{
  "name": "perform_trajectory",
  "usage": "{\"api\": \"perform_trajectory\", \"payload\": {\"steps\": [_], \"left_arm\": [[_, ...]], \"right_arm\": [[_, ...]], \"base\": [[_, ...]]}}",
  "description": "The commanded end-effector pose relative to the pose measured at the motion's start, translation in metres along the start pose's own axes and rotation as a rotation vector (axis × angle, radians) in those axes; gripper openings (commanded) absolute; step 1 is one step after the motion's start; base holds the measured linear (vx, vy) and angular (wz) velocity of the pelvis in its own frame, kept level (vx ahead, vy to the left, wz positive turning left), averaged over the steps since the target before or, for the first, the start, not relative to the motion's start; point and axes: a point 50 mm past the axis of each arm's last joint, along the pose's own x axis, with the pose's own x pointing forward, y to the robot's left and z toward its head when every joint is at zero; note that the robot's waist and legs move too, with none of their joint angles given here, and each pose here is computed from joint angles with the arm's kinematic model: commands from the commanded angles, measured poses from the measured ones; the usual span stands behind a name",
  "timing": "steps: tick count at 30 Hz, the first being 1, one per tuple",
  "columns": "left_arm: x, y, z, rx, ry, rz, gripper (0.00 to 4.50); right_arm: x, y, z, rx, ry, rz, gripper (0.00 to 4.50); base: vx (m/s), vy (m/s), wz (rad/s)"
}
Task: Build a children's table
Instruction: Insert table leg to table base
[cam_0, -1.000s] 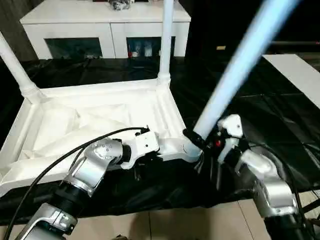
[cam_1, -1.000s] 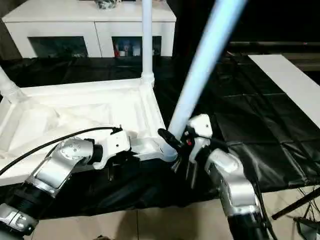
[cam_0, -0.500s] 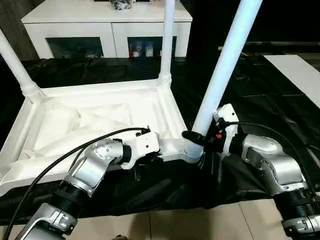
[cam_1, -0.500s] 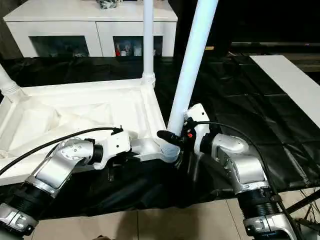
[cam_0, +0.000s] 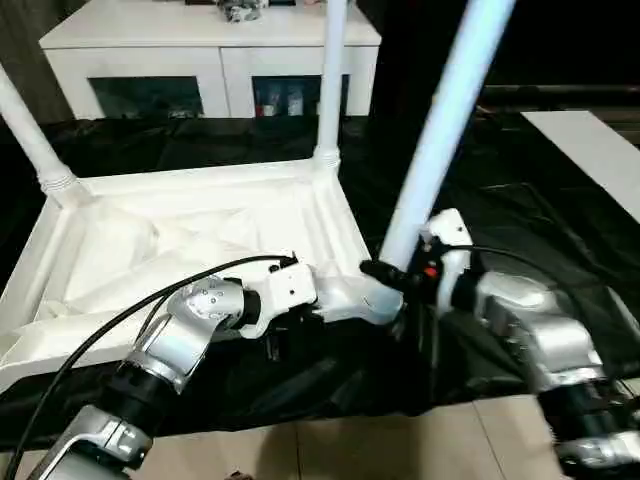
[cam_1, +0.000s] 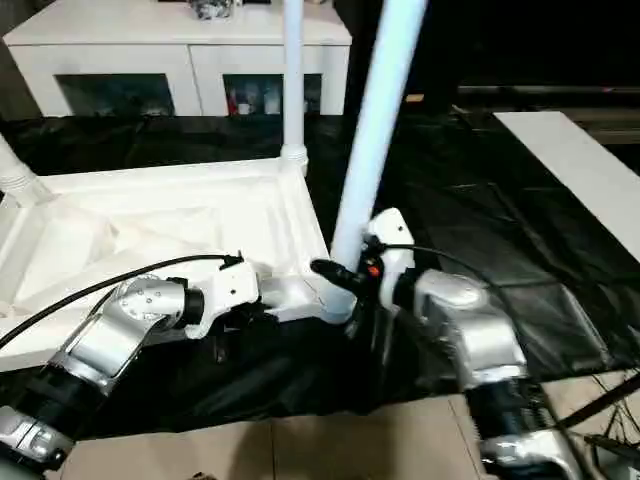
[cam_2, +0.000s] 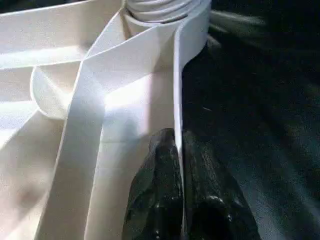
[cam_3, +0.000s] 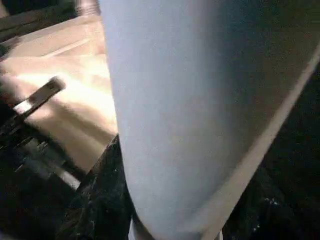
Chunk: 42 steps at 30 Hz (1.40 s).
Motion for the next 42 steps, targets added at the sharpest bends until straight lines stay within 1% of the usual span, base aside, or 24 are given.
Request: {"api": "perform_trajectory", "payload": {"steps": [1, 2, 4, 6, 9, 10, 11, 12, 16, 18, 19, 23, 27, 28, 29, 30, 31, 33, 34, 35, 39, 40, 41, 42], "left_arm": [[-0.012, 0.024, -0.004, -0.080, 0.003, 0.234, 0.00], [-0.008, 0.026, -0.003, -0.117, 0.010, 0.267, 0.00], [0.010, 0.026, 0.008, -0.246, 0.007, 0.336, 0.00], [0.027, 0.023, 0.019, -0.318, -0.003, 0.353, 0.00], [0.041, 0.019, 0.030, -0.352, -0.015, 0.364, 0.00], [0.053, 0.016, 0.041, -0.382, -0.031, 0.375, 0.00], [0.054, 0.015, 0.042, -0.382, -0.031, 0.377, 0.00], [0.060, 0.014, 0.052, -0.379, -0.037, 0.389, 0.00], [0.064, 0.013, 0.064, -0.406, -0.061, 0.398, 0.00], [0.063, 0.016, 0.066, -0.410, -0.066, 0.410, 0.00], [0.060, 0.018, 0.062, -0.391, -0.062, 0.418, 0.00], [0.055, 0.026, 0.055, -0.367, -0.048, 0.442, 0.00], [0.053, 0.028, 0.054, -0.349, -0.045, 0.445, 0.00], [0.052, 0.029, 0.054, -0.331, -0.045, 0.441, 0.00], [0.051, 0.029, 0.054, -0.328, -0.045, 0.440, 0.00], [0.050, 0.029, 0.055, -0.300, -0.055, 0.430, 0.00], [0.049, 0.029, 0.054, -0.294, -0.058, 0.426, 0.00], [0.048, 0.030, 0.054, -0.257, -0.065, 0.412, 0.00], [0.048, 0.030, 0.054, -0.257, -0.065, 0.412, 0.00], [0.046, 0.030, 0.054, -0.232, -0.067, 0.402, 0.00], [0.039, 0.030, 0.050, -0.186, -0.069, 0.367, 0.00], [0.037, 0.029, 0.049, -0.185, -0.070, 0.346, 0.00], [0.037, 0.029, 0.049, -0.185, -0.070, 0.346, 0.00], [0.034, 0.029, 0.047, -0.170, -0.076, 0.320, 0.00]], "right_arm": [[-0.012, -0.017, -0.048, 0.065, 0.213, -0.183, 1.86], [-0.007, -0.019, -0.049, 0.074, 0.221, -0.255, 1.86], [0.012, -0.025, -0.051, 0.114, 0.245, -0.475, 1.86], [0.025, -0.024, -0.048, 0.165, 0.235, -0.573, 1.86], [0.036, -0.021, -0.045, 0.222, 0.218, -0.635, 1.86], [0.045, -0.018, -0.042, 0.279, 0.207, -0.694, 1.86], [0.045, -0.018, -0.042, 0.282, 0.208, -0.697, 1.86], [0.052, -0.015, -0.040, 0.306, 0.214, -0.720, 1.86], [0.058, -0.014, -0.034, 0.280, 0.215, -0.755, 1.86], [0.062, -0.013, -0.029, 0.270, 0.207, -0.755, 1.86], [0.063, -0.014, -0.027, 0.255, 0.197, -0.763, 1.86], [0.063, -0.017, -0.025, 0.265, 0.183, -0.777, 1.86], [0.064, -0.018, -0.022, 0.248, 0.167, -0.768, 1.86], [0.067, -0.017, -0.014, 0.232, 0.120, -0.725, 1.86], [0.067, -0.017, -0.013, 0.230, 0.112, -0.717, 1.86], [0.071, -0.016, -0.002, 0.221, 0.039, -0.657, 2.42], [0.071, -0.016, 0.005, 0.216, -0.007, -0.630, 2.42], [0.070, -0.019, 0.016, 0.205, -0.079, -0.598, 2.62], [0.070, -0.019, 0.016, 0.205, -0.079, -0.598, 2.62], [0.068, -0.021, 0.023, 0.188, -0.124, -0.574, 2.81], [0.056, -0.025, 0.035, 0.126, -0.232, -0.478, 3.06], [0.050, -0.026, 0.035, 0.112, -0.239, -0.456, 3.18], [0.050, -0.026, 0.035, 0.112, -0.239, -0.456, 3.18], [0.042, -0.029, 0.032, 0.090, -0.250, -0.435, 3.26]], "base": [[-0.058, 0.027, -0.14], [-0.058, 0.027, -0.14], [-0.071, 0.046, -0.13], [-0.100, 0.051, -0.08], [-0.062, -0.006, 0.13], [0.077, -0.076, -0.15], [0.077, -0.076, -0.15], [0.069, 0.020, -0.37], [0.028, 0.012, -0.06], [0.000, 0.000, 0.00], [0.000, 0.000, 0.00], [0.000, 0.000, 0.00], [0.000, 0.000, 0.00], [0.000, 0.000, 0.00], [0.000, 0.000, 0.00], [0.000, 0.000, 0.00], [0.000, 0.000, 0.00], [0.000, 0.000, 0.00], [0.000, 0.000, 0.00], [0.000, 0.000, 0.00], [0.000, 0.000, 0.00], [0.000, 0.000, 0.00], [0.000, 0.000, 0.00], [0.000, 0.000, 0.00]]}}
